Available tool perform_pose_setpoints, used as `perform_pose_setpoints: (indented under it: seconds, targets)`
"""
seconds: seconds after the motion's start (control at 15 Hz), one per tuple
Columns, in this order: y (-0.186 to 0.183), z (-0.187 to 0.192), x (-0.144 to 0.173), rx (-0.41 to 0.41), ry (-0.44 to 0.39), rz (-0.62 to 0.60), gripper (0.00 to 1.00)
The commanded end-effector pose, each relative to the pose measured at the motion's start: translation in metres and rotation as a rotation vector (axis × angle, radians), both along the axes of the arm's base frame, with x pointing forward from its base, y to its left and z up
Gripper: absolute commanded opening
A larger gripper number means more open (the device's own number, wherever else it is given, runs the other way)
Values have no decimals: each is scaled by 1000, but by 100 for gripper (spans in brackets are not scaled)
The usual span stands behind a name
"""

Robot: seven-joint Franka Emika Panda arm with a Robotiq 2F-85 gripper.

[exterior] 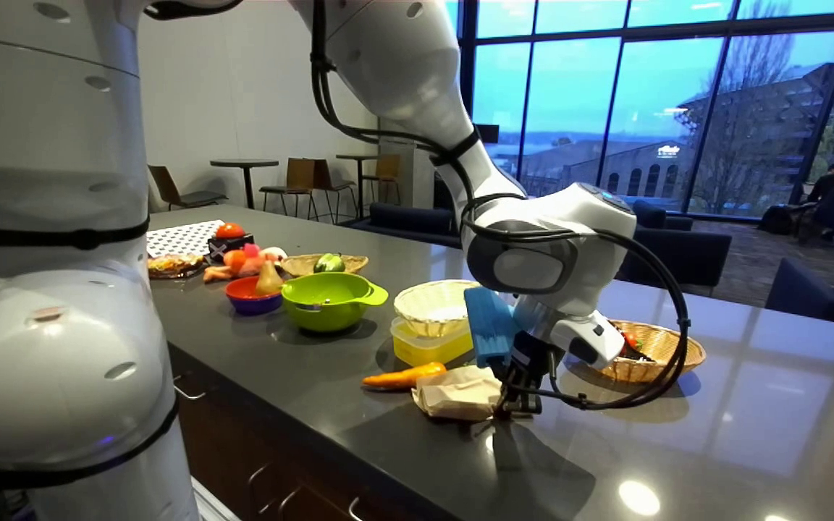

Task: Use the brown paper to clean the carrot

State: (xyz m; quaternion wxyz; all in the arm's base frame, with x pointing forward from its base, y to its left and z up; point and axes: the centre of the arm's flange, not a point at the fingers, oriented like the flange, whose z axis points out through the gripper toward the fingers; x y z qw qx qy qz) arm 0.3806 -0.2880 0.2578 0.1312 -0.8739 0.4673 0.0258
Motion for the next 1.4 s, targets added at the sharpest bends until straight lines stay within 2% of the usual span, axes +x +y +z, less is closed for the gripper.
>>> perform_pose_setpoints:
  seconds: [0.0,0.33,0.4,0.47,0.67,1.0,1.2,1.33]
  targets:
    - [-6,-4,6,20,-5,11,0]
    - [-6,4,5,7,-11,11,0]
    - [-6,6,4,7,-10,7,4]
    - [-5,7,4,6,-11,7,27]
    - [-4,12,1,-2,-16,8,33]
    - [8,36,-12,-21,-23,20,66]
    - [25,64,-26,-31,-37,59,88]
    - [37,85,-37,-36,-53,101,98]
